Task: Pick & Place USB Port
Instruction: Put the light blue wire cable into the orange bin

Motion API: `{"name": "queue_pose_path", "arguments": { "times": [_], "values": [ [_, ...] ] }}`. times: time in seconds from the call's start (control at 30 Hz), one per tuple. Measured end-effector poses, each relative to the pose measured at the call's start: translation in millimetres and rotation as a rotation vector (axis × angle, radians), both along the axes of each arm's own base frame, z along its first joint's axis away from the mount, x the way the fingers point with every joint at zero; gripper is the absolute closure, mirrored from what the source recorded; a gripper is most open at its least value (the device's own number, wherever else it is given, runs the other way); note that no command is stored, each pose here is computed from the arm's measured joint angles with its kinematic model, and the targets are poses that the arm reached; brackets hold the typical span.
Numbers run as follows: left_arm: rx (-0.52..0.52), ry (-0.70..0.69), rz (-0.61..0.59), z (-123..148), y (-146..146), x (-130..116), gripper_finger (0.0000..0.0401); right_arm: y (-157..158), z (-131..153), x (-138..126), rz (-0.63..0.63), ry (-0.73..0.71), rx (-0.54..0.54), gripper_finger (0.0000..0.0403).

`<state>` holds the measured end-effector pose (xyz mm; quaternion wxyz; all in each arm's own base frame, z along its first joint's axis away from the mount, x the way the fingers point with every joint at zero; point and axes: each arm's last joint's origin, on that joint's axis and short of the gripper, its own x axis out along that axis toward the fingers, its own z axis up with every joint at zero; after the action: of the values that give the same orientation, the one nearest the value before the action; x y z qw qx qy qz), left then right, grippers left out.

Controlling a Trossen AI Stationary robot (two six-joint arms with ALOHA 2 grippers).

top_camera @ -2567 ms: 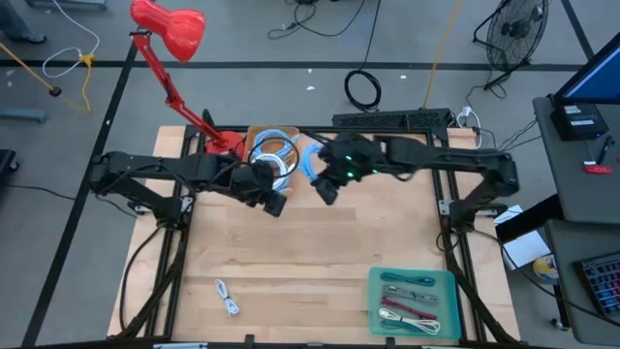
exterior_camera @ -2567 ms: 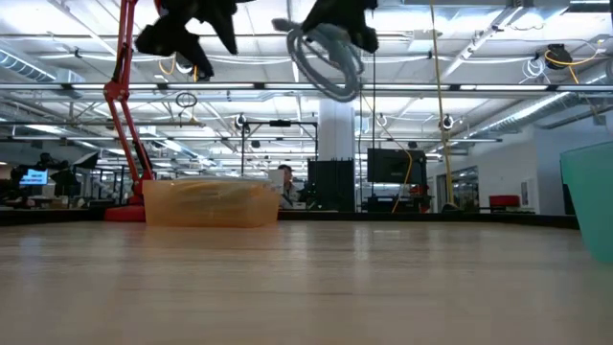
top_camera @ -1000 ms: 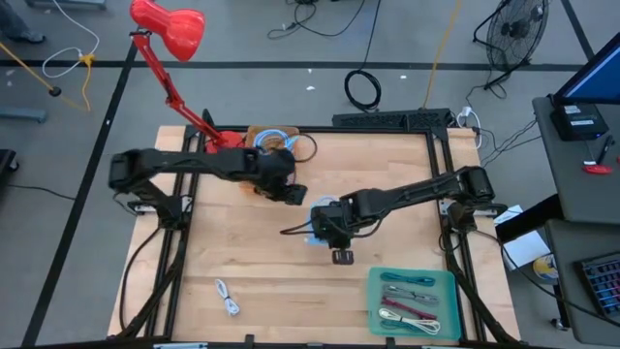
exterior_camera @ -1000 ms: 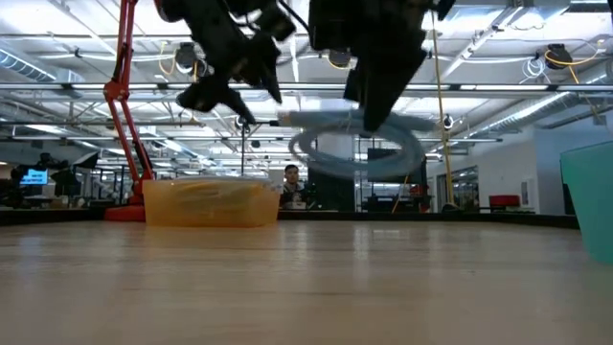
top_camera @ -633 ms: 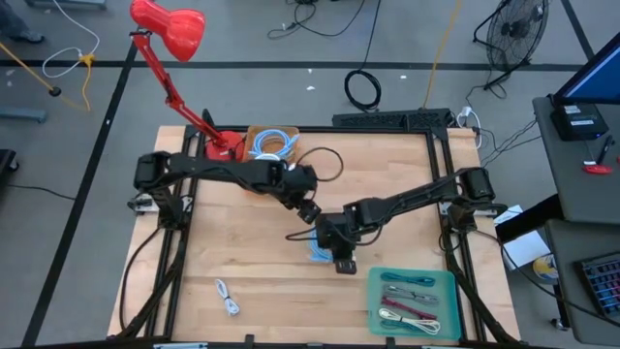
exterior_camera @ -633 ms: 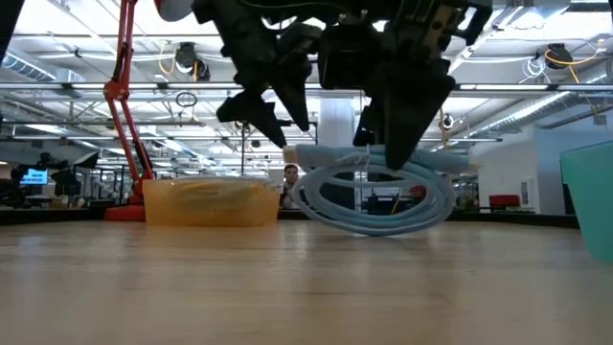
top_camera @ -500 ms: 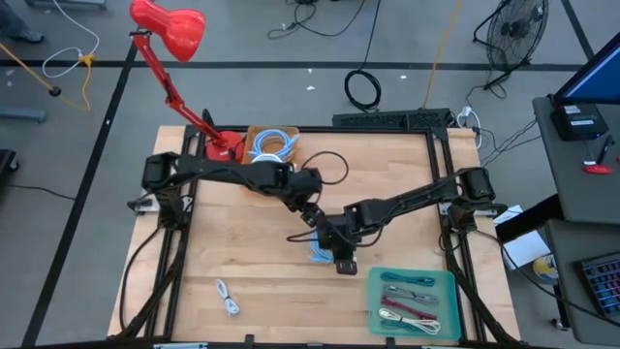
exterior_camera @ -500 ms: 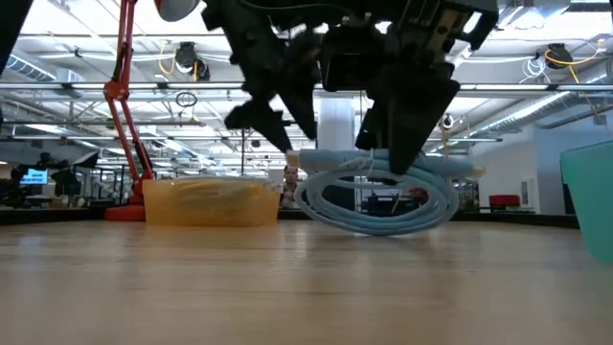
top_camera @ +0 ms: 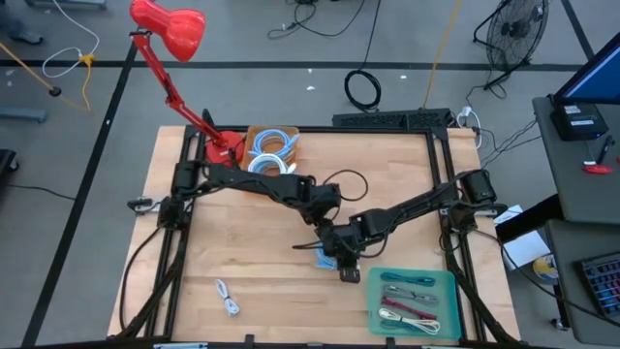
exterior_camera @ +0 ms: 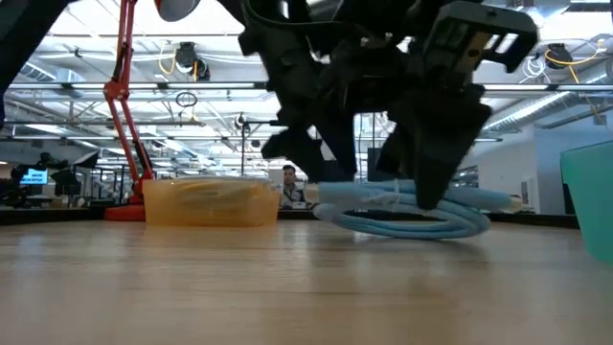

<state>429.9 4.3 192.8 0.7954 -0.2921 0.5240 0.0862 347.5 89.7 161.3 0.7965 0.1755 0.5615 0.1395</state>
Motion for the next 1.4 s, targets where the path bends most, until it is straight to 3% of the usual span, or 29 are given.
{"name": "queue_pose_path", "arguments": {
  "times": [0.13,0.47,0.63,0.87,1.13,1.4],
  "values": [
    [-0.015,-0.001,-0.044,-10.9,-4.3,10.3,0.019,4.9,-3.7,-3.8,0.014,0.02,0.013,0.0364],
    [0.084,-0.084,-0.142,-7.3,-5.1,17.3,0.019,10.4,-3.8,-10.6,0.035,-0.017,0.005,0.0364],
    [0.021,-0.079,-0.195,-8.1,-8.1,15.8,0.019,17.5,5.7,-17.9,0.068,-0.035,-0.034,0.0364],
    [-0.146,-0.155,-0.177,0.6,5.2,19.5,0.019,17.9,30.5,-29.1,0.063,-0.082,-0.085,0.0364],
    [-0.029,-0.138,-0.148,12.3,22.0,10.9,0.019,9.3,57.3,-45.5,0.022,-0.106,-0.148,0.0364],
    [-0.116,-0.156,-0.122,14.1,34.5,10.8,0.019,-0.2,87.6,-61.9,-0.041,-0.176,-0.175,0.0364]
  ]
}}
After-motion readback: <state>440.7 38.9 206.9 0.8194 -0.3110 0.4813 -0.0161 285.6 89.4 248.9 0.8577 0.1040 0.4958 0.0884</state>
